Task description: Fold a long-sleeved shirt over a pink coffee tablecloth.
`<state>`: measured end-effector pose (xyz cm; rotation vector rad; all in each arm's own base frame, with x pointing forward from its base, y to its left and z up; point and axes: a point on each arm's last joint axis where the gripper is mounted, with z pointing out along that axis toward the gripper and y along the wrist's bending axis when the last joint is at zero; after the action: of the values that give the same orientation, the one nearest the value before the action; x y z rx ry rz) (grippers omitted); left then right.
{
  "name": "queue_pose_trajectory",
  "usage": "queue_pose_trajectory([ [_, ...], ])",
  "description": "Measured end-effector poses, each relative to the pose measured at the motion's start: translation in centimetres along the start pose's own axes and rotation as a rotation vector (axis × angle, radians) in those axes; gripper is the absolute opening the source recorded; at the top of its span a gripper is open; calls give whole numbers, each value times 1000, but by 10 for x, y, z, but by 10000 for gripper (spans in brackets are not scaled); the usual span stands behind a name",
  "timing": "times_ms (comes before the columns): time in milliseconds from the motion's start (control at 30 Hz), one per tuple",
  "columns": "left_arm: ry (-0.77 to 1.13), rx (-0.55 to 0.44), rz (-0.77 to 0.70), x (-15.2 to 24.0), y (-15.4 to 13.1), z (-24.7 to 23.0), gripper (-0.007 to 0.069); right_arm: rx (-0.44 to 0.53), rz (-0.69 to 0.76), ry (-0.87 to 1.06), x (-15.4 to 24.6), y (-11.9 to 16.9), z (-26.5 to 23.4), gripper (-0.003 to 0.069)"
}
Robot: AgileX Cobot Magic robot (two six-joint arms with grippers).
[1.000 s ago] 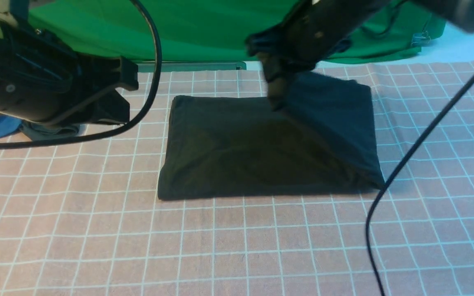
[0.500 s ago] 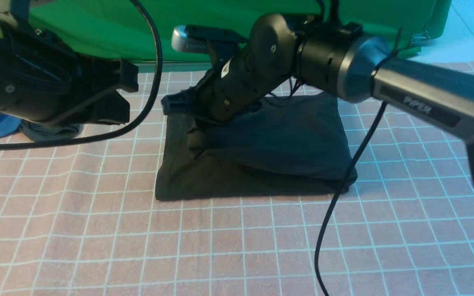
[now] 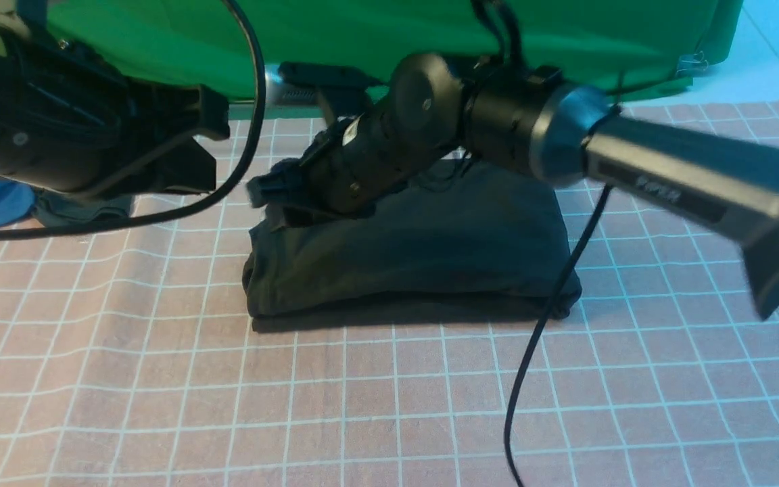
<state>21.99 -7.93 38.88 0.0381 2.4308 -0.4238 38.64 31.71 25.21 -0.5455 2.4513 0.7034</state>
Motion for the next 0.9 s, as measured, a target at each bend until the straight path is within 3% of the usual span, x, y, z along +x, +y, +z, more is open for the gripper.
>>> queue_pose_trajectory([
  [33, -2, 0, -5, 0, 0, 0, 13, 10, -12, 2, -1, -2, -3, 345],
  [133, -18, 3, -38, -7, 0, 13, 13, 123, -71, 27, -17, -38, -57, 110],
  [233, 21, 10, -74, -11, 0, 42, 13, 191, -22, 52, -24, -70, -95, 41],
  [400, 88, 9, -126, -17, 5, 113, 13, 251, 64, 208, -8, -111, -112, 39],
  [633, 208, -18, -182, -2, 18, 202, 13, 252, 80, 338, 36, -123, -74, 39],
  [900, 314, -111, -163, 19, 35, 247, 13, 304, 116, 378, 84, -147, -46, 39],
])
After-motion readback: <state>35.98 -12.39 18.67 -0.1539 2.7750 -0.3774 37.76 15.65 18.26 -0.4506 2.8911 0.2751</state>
